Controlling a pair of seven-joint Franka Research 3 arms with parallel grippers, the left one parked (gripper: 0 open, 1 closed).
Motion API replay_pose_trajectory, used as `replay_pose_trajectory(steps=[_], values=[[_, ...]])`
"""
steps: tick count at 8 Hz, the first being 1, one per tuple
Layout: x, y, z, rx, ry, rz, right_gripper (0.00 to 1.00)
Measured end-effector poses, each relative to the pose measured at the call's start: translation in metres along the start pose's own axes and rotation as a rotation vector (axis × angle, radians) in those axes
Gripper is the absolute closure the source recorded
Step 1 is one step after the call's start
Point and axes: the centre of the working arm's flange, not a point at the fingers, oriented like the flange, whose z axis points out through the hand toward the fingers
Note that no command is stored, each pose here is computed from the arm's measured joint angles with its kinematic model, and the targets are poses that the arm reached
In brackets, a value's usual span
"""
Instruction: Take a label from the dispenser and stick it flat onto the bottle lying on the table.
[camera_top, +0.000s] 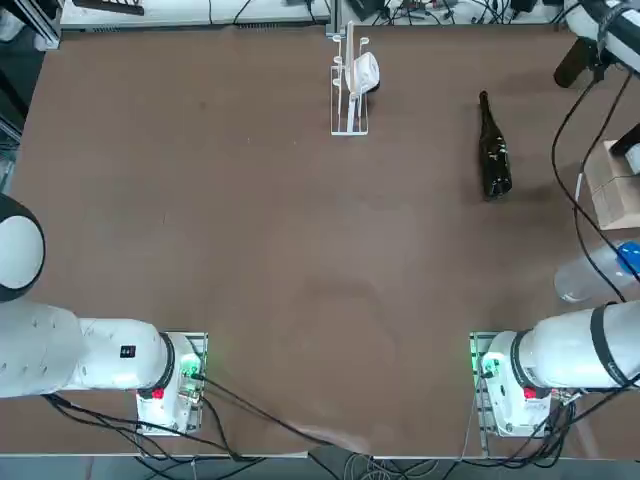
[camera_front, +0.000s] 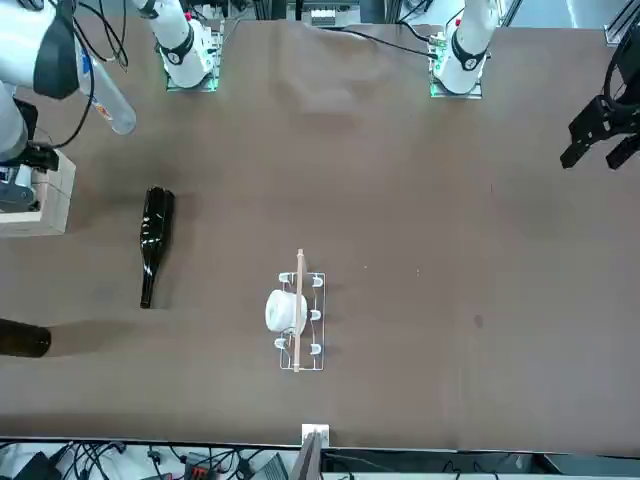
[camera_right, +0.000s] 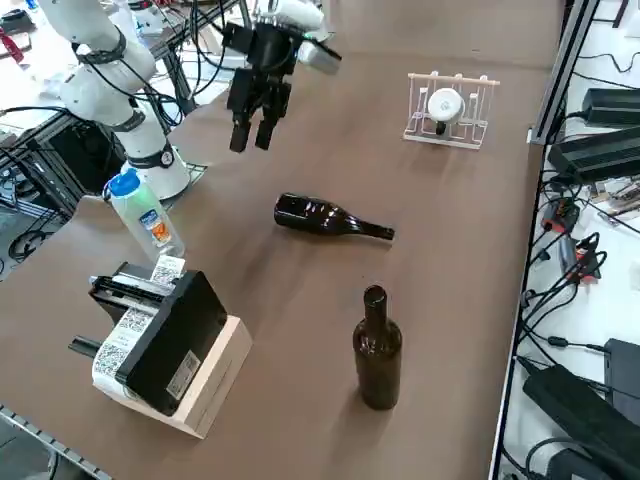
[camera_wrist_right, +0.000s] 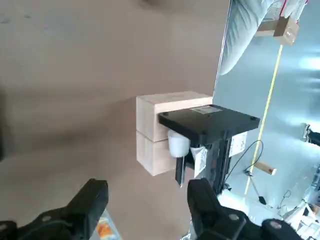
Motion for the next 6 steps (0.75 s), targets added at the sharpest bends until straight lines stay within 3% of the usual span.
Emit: replay_pose_trajectory(steps=[3, 6], values=[[-0.007, 0.008, 0.069, -0.111, 0.046, -0.055, 0.06], [-0.027, 0.022, 0.122, -0.188, 0.027, -0.086, 0.13]])
